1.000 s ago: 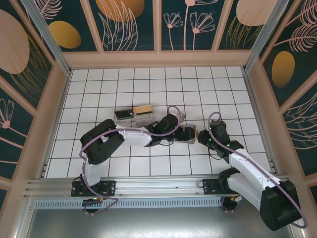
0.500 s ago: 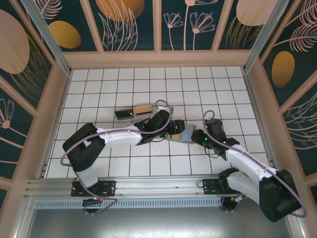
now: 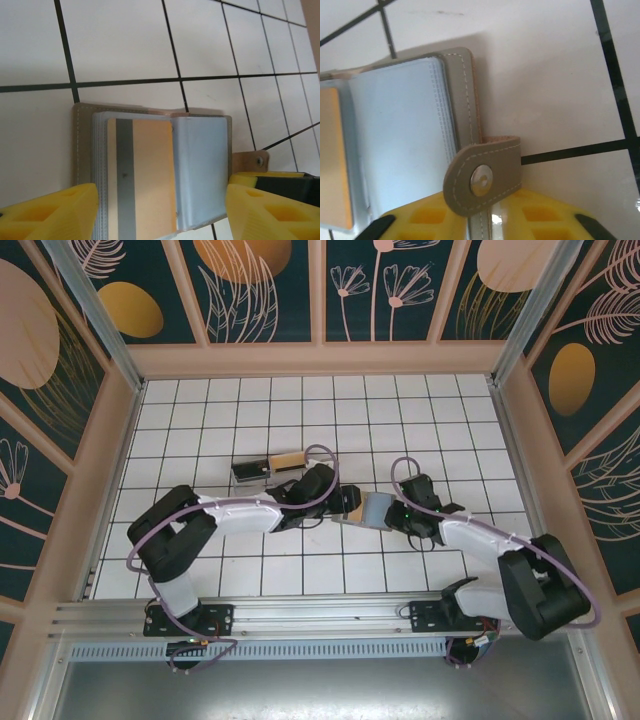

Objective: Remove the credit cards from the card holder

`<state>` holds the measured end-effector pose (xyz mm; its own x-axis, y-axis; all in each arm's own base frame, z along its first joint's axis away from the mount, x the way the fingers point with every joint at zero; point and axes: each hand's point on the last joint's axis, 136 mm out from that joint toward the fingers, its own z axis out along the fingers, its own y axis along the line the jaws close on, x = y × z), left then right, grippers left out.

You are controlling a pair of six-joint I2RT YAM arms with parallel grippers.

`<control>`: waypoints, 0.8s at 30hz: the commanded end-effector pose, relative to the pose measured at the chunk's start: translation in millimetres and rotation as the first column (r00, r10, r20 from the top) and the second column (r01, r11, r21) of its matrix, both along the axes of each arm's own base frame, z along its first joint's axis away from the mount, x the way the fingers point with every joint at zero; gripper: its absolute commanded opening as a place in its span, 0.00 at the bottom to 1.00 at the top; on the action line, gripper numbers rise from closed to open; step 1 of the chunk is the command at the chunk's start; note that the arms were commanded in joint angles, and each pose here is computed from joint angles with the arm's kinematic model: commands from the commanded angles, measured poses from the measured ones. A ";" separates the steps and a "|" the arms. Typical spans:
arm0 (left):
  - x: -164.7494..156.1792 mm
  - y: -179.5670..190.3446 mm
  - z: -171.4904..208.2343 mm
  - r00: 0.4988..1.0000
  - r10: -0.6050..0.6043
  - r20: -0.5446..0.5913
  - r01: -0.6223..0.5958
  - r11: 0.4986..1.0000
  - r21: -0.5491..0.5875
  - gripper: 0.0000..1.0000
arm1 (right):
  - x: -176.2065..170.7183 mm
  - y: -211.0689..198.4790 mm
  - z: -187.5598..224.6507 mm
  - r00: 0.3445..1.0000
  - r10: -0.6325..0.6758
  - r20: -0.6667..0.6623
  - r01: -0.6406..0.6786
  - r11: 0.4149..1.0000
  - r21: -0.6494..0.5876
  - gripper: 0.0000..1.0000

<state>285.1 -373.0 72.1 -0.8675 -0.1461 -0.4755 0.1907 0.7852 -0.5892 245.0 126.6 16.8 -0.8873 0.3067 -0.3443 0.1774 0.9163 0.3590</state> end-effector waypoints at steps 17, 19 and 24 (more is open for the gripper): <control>15.0 10.6 -25.5 1.000 0.016 0.014 -0.018 0.992 0.123 0.19 | 38.9 17.1 72.7 0.976 0.050 0.210 -0.056 0.998 0.022 0.31; 14.6 13.0 -29.7 1.000 0.020 0.008 -0.021 0.991 0.135 0.18 | 40.1 25.2 82.4 0.971 0.058 0.232 -0.072 0.996 0.051 0.31; 12.2 13.8 -38.1 1.000 0.022 -0.011 -0.020 0.990 0.138 0.18 | 44.0 39.7 90.4 0.963 0.078 0.257 -0.106 0.990 0.093 0.25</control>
